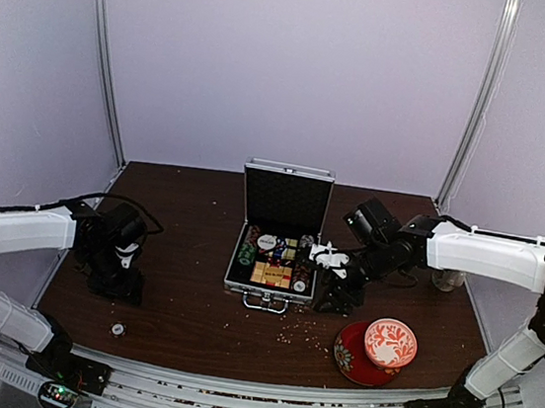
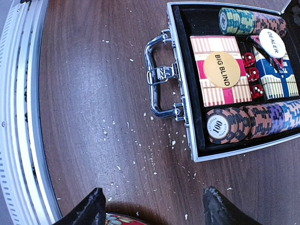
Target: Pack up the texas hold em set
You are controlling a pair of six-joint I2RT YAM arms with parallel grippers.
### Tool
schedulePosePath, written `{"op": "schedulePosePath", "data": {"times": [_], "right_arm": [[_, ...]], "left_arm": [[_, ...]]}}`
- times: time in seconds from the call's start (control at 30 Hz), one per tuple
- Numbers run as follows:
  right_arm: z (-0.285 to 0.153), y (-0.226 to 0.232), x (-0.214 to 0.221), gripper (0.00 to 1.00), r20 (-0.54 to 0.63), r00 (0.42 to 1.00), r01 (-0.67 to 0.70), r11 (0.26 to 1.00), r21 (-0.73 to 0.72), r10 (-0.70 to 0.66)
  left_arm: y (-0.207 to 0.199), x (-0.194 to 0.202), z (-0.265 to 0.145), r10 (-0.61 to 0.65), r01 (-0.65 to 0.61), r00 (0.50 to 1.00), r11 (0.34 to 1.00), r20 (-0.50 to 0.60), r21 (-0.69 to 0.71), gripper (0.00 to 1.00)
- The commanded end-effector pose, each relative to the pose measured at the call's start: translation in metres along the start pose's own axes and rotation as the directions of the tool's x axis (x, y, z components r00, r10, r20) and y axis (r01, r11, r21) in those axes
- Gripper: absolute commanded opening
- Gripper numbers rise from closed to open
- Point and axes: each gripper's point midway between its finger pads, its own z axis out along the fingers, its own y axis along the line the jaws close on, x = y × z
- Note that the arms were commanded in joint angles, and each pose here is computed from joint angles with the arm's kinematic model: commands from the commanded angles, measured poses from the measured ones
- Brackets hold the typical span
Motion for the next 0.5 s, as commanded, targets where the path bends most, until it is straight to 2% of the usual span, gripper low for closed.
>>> {"op": "schedulePosePath", "data": {"times": [0.0,0.23,0.47], "right_arm": [[-0.011,0.004,-0.012,0.72,0.07,0.997,0.039,0.999,-0.005,-0.039],[-0.013,0.003,-0.009,0.72,0.061,0.997,0.054,0.998,0.011,-0.054],[-0.01,0.003,-0.005,0.72,0.047,0.997,0.055,0.998,0.002,-0.055]], "left_arm": [[0.001,0.014,0.004,-0.127,0.127,0.991,0.992,-0.036,0.013,0.67],[0.008,0.041,0.015,-0.156,0.155,0.98,0.988,-0.121,-0.013,0.65],[0.006,0.057,0.026,-0.151,0.145,0.971,0.988,-0.184,-0.044,0.59]]}}
